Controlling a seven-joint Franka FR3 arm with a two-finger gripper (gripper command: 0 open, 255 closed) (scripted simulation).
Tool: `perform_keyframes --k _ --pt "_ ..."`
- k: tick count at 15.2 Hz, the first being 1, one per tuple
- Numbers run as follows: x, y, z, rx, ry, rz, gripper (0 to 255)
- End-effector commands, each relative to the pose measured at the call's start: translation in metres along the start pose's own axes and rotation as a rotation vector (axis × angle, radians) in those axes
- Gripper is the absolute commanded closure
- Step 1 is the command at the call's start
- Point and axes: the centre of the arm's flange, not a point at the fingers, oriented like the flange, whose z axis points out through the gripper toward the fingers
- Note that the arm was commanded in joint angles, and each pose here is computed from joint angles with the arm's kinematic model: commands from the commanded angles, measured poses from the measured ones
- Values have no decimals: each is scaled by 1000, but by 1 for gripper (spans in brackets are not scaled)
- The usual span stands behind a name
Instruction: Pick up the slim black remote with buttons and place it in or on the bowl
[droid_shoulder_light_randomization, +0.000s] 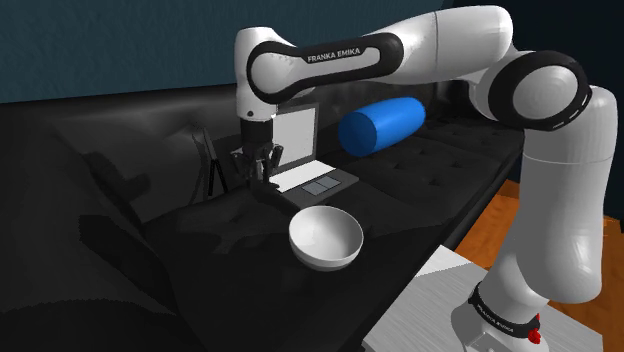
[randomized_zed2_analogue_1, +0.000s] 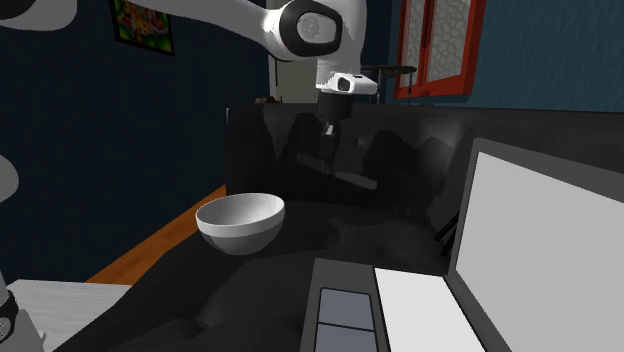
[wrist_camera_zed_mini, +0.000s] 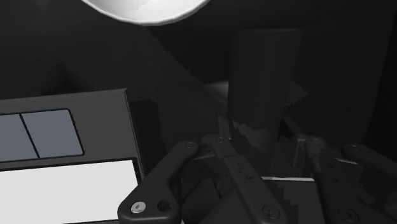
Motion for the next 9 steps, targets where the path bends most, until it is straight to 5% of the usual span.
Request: perform_keyframes --k 1,9 --pt "-2 0 -10 0 0 0 255" --pt "-85 39 -7 0 0 0 255"
